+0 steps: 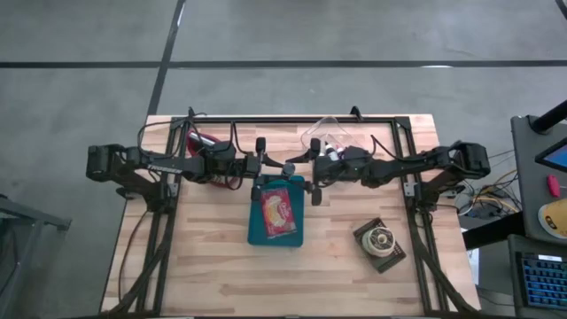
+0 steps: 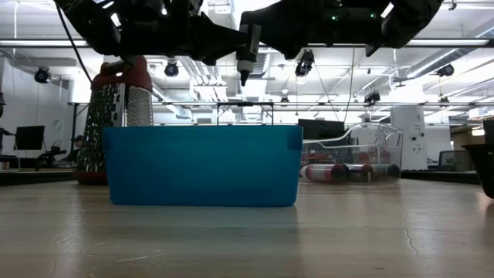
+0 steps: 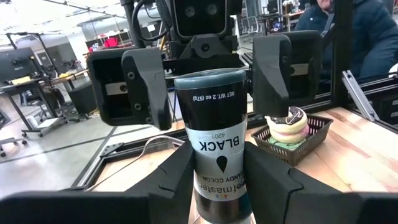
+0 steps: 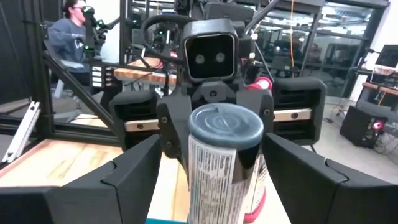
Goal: Pick & Place Food Item
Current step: Put the black food coloring bottle into the transparent bin
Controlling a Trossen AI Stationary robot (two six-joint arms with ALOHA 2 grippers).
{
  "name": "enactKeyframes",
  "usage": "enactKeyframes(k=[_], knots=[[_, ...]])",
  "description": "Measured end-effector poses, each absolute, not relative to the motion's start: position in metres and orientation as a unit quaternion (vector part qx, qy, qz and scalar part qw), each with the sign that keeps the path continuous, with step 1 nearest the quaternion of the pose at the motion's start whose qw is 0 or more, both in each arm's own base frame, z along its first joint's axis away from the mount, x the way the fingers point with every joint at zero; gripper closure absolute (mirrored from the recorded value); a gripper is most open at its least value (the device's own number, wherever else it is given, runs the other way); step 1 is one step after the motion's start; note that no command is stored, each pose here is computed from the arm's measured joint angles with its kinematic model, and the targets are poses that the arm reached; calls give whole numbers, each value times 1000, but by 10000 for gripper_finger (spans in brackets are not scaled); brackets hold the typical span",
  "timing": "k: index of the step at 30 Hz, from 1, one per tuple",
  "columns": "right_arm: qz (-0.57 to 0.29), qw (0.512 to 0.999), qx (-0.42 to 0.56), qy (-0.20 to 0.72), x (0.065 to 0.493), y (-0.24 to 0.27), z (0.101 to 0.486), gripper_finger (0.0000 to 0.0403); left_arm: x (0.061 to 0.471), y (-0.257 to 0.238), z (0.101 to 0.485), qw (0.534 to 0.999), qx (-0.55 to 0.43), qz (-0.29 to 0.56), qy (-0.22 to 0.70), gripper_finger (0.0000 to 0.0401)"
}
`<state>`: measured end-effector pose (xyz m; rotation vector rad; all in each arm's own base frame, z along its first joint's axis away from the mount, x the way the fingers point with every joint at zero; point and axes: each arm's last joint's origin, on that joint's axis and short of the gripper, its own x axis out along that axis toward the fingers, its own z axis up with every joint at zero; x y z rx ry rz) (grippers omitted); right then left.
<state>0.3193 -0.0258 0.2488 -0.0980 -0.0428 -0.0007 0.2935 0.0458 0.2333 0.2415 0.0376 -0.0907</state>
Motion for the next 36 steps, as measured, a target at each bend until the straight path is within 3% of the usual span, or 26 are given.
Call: enactKeyframes(k=[24, 36], knots=[[10, 999, -44, -16, 324, -27, 249, 189, 293, 46, 233, 992, 118, -47, 22, 277], [8, 999, -45, -16, 325, -27, 251, 286, 293, 46, 233, 991, 120, -49, 21, 277]])
